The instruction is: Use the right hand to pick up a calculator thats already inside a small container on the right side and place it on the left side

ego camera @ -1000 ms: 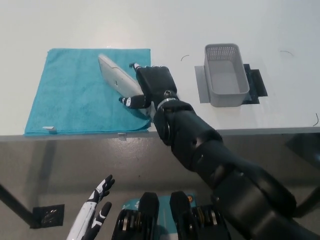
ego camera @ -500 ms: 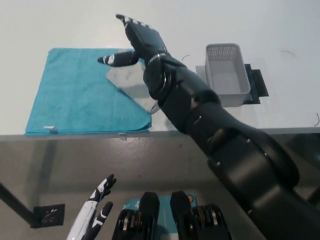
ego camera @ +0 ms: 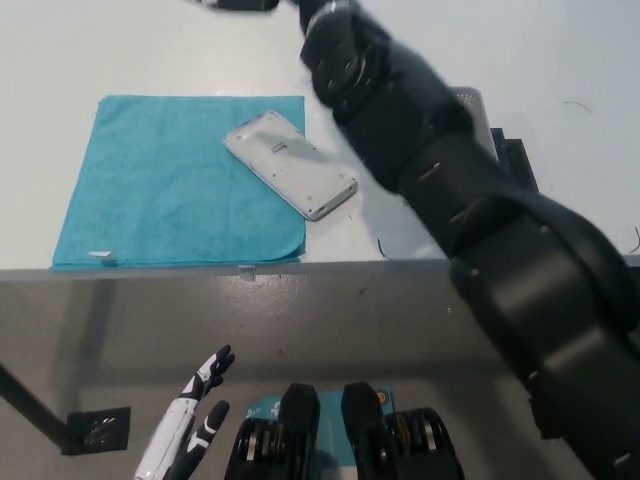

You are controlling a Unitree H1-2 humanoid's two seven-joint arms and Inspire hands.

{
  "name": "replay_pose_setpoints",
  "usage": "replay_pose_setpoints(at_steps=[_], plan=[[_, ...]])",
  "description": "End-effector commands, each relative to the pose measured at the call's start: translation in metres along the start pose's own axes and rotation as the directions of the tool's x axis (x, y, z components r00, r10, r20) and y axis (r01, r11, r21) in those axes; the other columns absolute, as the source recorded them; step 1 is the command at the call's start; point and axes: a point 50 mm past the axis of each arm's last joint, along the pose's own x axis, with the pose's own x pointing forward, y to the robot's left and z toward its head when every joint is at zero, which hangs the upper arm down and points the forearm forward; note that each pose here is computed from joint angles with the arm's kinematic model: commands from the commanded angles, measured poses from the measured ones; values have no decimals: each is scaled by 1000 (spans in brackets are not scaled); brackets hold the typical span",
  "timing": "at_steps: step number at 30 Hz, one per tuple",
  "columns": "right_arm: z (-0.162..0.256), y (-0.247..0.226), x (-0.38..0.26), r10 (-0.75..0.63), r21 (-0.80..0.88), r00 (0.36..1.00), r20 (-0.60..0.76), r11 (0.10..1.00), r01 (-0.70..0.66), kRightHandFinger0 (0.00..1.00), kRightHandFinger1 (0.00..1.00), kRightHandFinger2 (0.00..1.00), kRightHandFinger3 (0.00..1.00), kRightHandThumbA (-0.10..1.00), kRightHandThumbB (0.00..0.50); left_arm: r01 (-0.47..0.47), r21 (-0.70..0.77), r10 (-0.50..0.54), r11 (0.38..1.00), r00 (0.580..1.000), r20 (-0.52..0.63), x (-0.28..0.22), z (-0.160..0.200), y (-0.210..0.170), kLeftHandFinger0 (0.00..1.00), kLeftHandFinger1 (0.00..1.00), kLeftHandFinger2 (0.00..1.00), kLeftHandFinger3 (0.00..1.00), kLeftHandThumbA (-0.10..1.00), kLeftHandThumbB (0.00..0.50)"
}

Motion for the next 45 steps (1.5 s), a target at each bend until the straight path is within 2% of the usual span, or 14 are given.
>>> replay_pose_setpoints(at_steps=[1,11,16,21,22,23,24,25,32,37,39,42,43,45], plan=[[70,-98,-14,-282,136,861,424,959,247,1000,1000,1000,1000,1000,473,-4,17,2,1000,998,63,2,7,7,1000,1000,1000,1000,1000,52],[47,-182,-228,-496,220,586,640,850,479,1000,1000,1000,1000,1000,415,-22,7,22,1000,999,25,-9,-1,10,1000,1000,1000,1000,1000,39],[37,-175,-304,-546,268,518,659,814,516,1000,1000,1000,1000,1000,432,-26,3,26,1000,1000,9,-12,-4,5,1000,1000,1000,1000,1000,33],[30,-172,-371,-554,310,507,661,816,488,1000,1000,1000,1000,1000,367,-24,-5,24,1000,1000,-20,-21,-9,-1,1000,1000,1000,1000,1000,44],[30,-171,-384,-563,309,496,661,807,503,1000,1000,1000,1000,873,364,-22,-9,22,1000,999,-29,-25,-11,-2,1000,1000,1000,1000,1000,45],[33,-171,-391,-568,316,489,662,803,505,1000,1000,1000,1000,909,465,-20,-10,20,1000,999,-33,-26,-11,-3,1000,1000,1000,1000,1000,42],[36,-170,-397,-574,323,484,660,799,507,1000,1000,1000,1000,892,467,-18,-11,18,1000,999,-37,-27,-12,-3,1000,1000,1000,1000,1000,43],[40,-170,-406,-544,282,447,710,802,527,1000,1000,1000,1000,1000,328,-14,-6,13,1000,999,-42,-29,-13,-4,1000,1000,1000,1000,1000,36],[43,-153,-425,-632,452,330,701,752,480,1000,1000,1000,1000,987,285,-4,-15,3,1000,998,-67,-37,-17,-9,1000,1000,1000,1000,1000,39],[46,-113,-435,-711,578,387,587,703,414,1000,1000,1000,1000,992,415,-9,-13,8,1000,998,-70,-37,-18,-9,1000,1000,1000,1000,1000,49],[46,-96,-444,-700,562,448,556,714,418,1000,1000,1000,1000,1000,395,-8,-13,7,1000,997,-71,-37,-18,-8,1000,1000,1000,1000,1000,47],[8,-43,-455,-542,532,716,440,800,278,1000,1000,1000,1000,1000,396,-12,-20,10,1000,998,-61,-32,-16,-10,1000,1000,1000,1000,1000,44],[2,-36,-458,-519,508,748,414,814,283,1000,1000,1000,1000,1000,404,-13,-23,11,1000,998,-62,-32,-16,-11,1000,1000,1000,1000,1000,43],[-43,-6,-455,-381,392,866,323,887,244,1000,1000,1000,1000,1000,292,-15,-28,13,1000,998,-66,-34,-17,-10,1000,1000,1000,1000,1000,52]])
